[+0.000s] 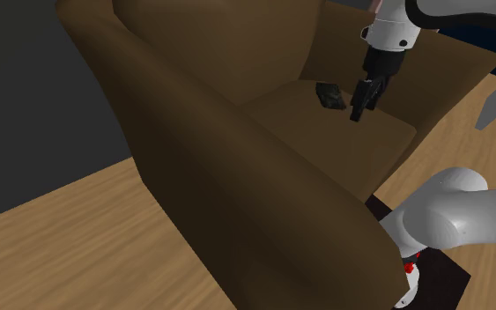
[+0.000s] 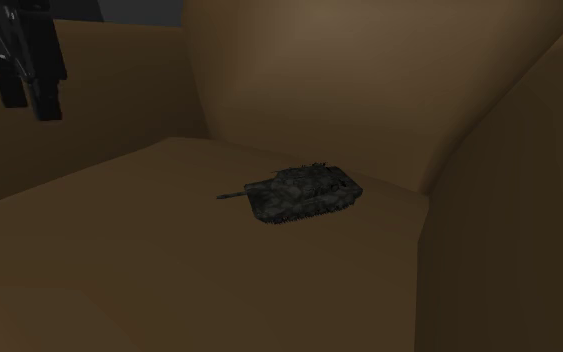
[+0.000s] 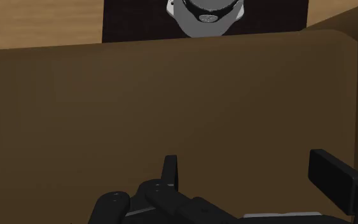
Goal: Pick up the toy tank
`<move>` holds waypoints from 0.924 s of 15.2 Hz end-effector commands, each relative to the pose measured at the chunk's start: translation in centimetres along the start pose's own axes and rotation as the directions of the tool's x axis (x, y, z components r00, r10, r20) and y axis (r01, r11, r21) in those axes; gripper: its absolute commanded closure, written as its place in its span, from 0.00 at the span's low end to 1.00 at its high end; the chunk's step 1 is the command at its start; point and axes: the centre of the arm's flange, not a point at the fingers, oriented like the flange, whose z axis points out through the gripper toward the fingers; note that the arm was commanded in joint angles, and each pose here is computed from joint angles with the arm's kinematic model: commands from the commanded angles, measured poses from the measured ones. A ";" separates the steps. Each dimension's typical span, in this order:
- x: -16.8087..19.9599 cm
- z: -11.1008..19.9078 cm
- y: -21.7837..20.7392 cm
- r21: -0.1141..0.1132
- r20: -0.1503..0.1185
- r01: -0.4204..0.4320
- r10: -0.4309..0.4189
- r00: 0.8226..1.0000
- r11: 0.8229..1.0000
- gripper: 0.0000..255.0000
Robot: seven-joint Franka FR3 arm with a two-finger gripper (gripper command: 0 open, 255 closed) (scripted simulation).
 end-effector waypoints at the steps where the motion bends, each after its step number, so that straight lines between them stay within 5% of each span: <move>1: 0.0 0.0 0.0 0.000 0.000 0.000 0.000 1.000 1.000 0.00; 7: 5.3 0.6 5.2 0.014 -0.048 -0.181 0.182 0.982 0.983 0.00; 14: 10.2 1.2 12.3 0.042 -0.099 -0.384 0.386 0.917 0.923 0.00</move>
